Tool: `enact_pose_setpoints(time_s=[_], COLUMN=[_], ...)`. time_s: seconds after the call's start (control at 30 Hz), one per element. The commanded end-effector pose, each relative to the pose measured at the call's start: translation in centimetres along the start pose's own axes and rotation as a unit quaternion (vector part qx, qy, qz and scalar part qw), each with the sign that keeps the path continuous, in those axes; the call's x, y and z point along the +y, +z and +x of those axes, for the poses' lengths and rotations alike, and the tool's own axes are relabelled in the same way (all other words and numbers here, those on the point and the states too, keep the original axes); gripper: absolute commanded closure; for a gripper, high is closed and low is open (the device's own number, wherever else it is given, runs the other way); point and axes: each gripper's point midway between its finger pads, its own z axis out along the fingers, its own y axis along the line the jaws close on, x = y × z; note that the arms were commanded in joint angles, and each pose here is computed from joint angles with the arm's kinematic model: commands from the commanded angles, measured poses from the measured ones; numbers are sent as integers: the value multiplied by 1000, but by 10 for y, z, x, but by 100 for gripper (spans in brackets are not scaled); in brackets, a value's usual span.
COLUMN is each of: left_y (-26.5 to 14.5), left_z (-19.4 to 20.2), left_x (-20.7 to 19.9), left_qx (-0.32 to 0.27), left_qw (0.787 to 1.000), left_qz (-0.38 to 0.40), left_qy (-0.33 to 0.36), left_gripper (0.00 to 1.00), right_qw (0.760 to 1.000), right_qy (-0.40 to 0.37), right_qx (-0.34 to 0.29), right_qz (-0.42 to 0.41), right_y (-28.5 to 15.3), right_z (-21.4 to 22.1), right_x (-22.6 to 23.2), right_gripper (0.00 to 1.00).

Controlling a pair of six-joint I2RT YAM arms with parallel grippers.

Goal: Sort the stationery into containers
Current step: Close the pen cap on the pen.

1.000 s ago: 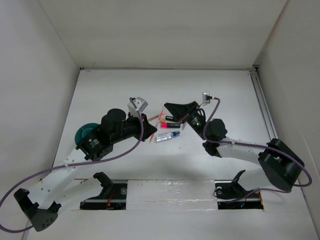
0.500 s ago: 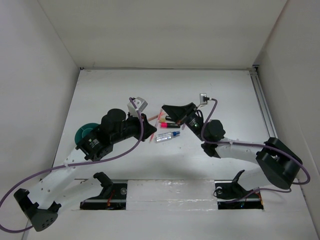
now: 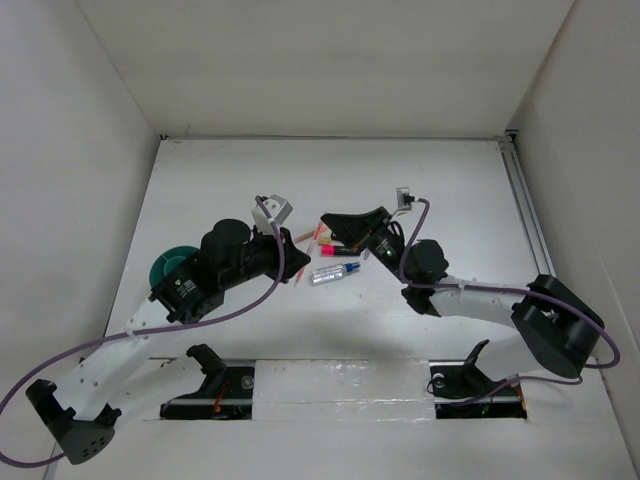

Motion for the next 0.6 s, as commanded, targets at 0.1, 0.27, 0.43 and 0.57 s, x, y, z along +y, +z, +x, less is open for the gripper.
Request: enact_pose_setpoints(time_s=[0.1, 0.27, 0.43, 0.57], left_y=[-4, -4, -9, -11], left_z=[-16, -15, -21, -23], left_x=[-6, -7, -8, -9], left_qx=[-31, -30, -44, -49], left_qw=[999, 999, 999, 999], left_qz=[11, 15, 15, 17], left_qy=[2, 2, 4, 5], left_gripper=[100, 100, 100, 100], right_qw=[999, 996, 995, 992], right_qy=[-23, -38, -47, -69], right_qx=[29, 57, 74, 98], right_qz=[-40, -49, -50, -34], right_y=[3, 5, 5, 5], right_z=[8, 21, 30, 43], right_x=[20, 17, 15, 4], right_gripper=[100, 100, 100, 100])
